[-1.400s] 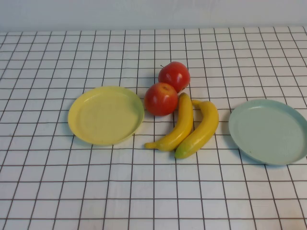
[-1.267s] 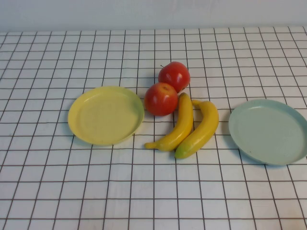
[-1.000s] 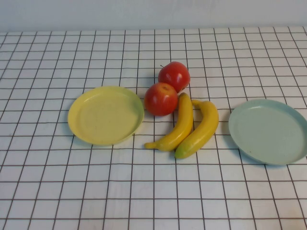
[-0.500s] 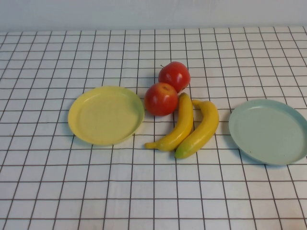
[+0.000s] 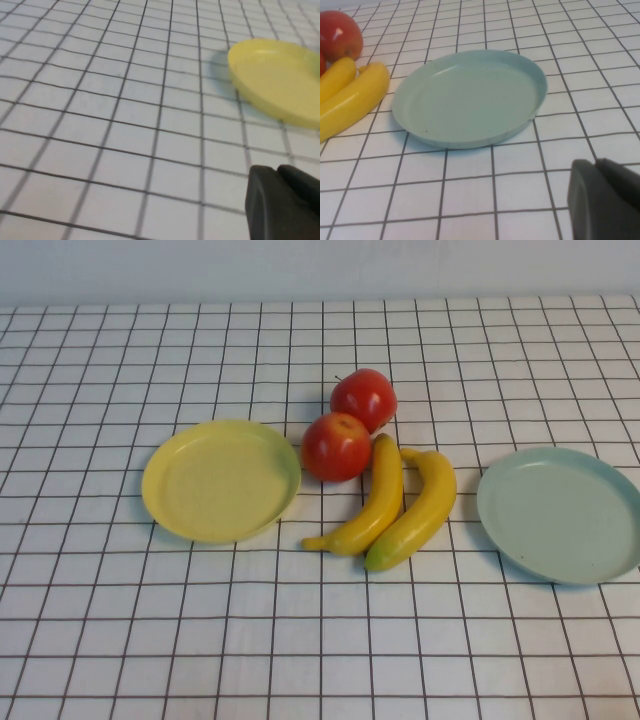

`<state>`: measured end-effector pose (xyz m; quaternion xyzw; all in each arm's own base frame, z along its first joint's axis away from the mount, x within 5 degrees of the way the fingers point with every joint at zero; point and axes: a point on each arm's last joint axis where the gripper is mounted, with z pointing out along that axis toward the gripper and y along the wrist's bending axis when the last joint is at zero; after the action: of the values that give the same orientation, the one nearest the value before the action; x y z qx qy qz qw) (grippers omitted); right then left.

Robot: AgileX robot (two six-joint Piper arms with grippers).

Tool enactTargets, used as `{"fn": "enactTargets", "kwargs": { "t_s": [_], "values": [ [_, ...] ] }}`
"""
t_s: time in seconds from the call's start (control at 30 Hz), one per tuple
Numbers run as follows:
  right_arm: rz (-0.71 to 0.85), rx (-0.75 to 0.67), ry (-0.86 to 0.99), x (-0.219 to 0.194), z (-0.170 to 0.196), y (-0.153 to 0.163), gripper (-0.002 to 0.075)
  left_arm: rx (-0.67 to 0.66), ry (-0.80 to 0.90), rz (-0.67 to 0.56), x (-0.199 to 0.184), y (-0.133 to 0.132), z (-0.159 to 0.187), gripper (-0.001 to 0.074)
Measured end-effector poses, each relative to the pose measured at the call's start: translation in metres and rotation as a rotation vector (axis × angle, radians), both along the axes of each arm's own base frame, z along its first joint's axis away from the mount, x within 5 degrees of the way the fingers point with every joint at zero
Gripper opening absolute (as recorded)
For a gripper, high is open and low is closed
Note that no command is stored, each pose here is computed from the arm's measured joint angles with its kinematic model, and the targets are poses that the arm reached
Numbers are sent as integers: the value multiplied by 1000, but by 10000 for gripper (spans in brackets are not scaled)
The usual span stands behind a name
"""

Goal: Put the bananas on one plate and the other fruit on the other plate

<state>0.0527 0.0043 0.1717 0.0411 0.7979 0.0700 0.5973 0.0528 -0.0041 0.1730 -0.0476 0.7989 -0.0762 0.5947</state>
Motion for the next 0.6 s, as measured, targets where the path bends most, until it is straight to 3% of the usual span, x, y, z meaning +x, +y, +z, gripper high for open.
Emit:
{"fn": "enactTargets", "kwargs": {
  "t_s": [0.17, 0.23, 0.5, 0.6],
  "values": [
    [0, 0, 0, 0, 0, 0, -15, -673, -71, 66, 2, -7, 13, -2],
    [0, 0, 0, 0, 0, 0, -15, -782, -110, 78, 3, -7, 18, -2],
    [0, 0, 0, 0, 0, 0, -15, -804, -223, 88, 4, -2, 27, -2],
    [0, 0, 0, 0, 0, 0, -15, -654, -132, 24, 0, -9, 30, -2]
  ]
}}
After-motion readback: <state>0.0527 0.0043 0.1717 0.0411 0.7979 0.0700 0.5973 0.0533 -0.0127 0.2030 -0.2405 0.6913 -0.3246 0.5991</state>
